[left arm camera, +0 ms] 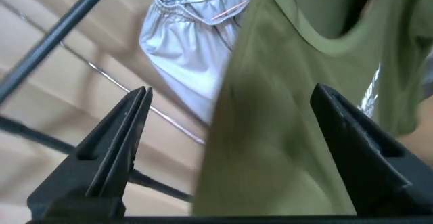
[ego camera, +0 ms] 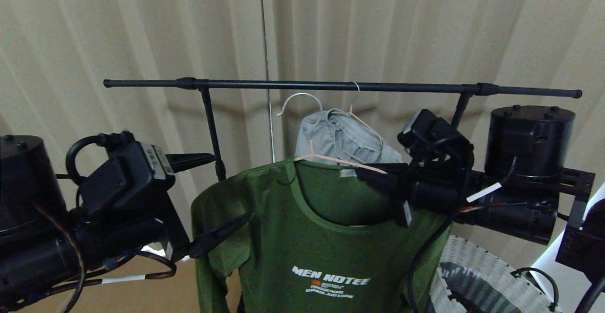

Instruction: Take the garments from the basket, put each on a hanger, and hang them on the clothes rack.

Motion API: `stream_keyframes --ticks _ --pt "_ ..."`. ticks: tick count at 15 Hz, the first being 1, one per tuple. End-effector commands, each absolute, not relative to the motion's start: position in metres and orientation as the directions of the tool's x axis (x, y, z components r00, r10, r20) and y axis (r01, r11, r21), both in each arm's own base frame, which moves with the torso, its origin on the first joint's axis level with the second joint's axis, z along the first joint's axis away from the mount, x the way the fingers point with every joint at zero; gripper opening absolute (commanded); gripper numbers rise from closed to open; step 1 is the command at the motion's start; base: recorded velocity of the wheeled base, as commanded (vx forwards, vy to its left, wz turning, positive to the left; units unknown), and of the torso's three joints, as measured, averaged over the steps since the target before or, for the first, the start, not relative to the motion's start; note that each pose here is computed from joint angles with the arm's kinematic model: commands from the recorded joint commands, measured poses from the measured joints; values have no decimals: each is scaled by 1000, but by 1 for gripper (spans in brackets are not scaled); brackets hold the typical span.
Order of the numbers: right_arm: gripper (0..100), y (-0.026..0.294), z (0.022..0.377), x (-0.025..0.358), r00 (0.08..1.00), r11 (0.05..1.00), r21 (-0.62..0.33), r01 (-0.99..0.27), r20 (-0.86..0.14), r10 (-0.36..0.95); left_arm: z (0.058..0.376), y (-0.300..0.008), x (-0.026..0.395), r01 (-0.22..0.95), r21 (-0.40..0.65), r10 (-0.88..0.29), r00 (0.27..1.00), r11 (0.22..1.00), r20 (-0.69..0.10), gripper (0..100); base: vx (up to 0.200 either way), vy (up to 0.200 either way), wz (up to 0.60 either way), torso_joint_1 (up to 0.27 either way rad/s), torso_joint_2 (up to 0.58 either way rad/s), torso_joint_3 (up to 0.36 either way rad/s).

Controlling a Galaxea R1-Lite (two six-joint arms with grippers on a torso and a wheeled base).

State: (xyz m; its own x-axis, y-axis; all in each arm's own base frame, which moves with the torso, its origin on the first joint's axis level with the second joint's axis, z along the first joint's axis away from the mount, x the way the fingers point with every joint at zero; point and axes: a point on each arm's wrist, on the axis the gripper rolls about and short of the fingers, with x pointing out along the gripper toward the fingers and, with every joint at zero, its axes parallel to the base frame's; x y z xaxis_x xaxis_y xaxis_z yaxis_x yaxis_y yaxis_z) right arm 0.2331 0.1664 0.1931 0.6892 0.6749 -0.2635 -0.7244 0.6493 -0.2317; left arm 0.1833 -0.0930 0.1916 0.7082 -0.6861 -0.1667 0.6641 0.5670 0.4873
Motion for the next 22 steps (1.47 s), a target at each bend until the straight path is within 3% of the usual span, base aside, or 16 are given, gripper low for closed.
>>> stream_keyframes --ticks 1,5,7,14,15,22 --pt "0 148 201 226 722 682 -237 -692 -235 651 197 -81 163 646 471 -681 722 601 -123 100 0 0 0 0 0 0" --pt "0 132 216 213 744 712 -218 -668 -179 644 165 -48 154 582 420 -545 809 696 -219 100 0 0 0 0 0 0" --pt "0 130 220 209 744 714 -213 -667 -164 647 157 -45 160 583 388 -523 812 714 -260 100 0 0 0 0 0 0" --pt "0 130 230 188 680 650 -214 -729 -118 723 164 -52 186 586 351 -524 810 730 -264 100 0 0 0 0 0 0" --pt "0 130 230 188 680 651 -215 -728 -116 724 164 -52 187 586 351 -524 810 730 -262 0 0 0 0 0 0 0" --pt "0 123 230 197 714 683 -215 -697 -121 690 164 -42 185 548 362 -484 836 754 -258 0 0 0 0 0 0 0"
